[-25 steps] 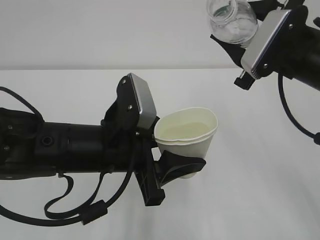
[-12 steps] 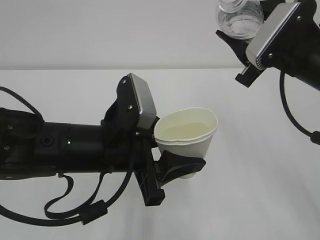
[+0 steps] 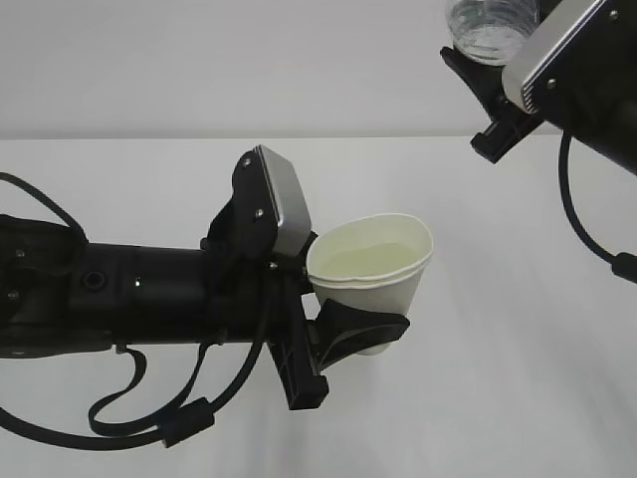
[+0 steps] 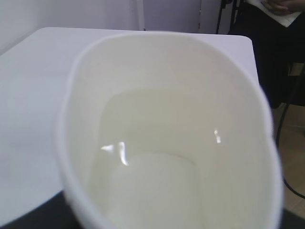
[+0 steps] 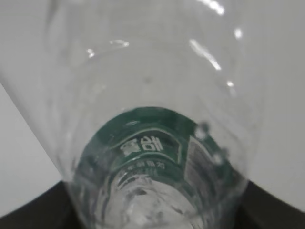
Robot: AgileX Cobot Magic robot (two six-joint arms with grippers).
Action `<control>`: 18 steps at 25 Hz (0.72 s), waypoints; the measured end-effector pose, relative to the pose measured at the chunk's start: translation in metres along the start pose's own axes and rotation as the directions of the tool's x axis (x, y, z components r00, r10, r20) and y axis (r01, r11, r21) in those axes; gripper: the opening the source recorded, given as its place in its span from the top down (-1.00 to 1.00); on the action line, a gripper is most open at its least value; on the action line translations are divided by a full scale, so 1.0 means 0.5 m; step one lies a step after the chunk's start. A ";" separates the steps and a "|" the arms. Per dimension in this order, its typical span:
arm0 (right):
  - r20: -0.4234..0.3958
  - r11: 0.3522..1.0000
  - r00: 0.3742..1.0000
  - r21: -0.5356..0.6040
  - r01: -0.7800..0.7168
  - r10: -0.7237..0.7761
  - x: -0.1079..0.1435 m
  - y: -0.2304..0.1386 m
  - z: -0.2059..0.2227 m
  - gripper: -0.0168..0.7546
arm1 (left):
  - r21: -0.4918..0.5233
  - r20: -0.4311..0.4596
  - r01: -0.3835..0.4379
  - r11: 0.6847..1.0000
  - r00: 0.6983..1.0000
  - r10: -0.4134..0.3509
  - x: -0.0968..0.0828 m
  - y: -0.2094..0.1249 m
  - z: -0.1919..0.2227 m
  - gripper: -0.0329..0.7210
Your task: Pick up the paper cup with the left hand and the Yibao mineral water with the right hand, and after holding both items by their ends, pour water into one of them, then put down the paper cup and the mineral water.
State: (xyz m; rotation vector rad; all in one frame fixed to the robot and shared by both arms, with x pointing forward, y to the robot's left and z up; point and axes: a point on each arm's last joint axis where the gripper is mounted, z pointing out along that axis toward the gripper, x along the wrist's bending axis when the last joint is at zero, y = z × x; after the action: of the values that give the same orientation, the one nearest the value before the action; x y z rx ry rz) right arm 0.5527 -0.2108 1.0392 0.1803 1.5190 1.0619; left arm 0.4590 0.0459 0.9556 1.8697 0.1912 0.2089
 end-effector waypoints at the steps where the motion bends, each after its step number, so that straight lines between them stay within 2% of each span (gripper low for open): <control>1: 0.002 1.000 1.000 0.004 -0.003 0.003 0.000 -0.001 0.000 -0.20 | 0.000 0.000 0.000 1.000 1.000 0.000 0.000 0.000 0.000 -0.08; 18: 0.079 0.988 0.988 0.076 -0.137 0.131 -0.011 -0.016 -0.002 -0.20 | 0.000 0.000 0.000 1.000 1.000 0.000 0.000 0.000 0.000 -0.08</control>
State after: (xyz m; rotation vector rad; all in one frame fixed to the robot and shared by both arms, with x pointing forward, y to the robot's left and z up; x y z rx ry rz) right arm 0.5568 -0.2195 1.0374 0.3784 1.5008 1.0882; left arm 0.4590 0.0459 0.9556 1.8694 0.1919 0.2089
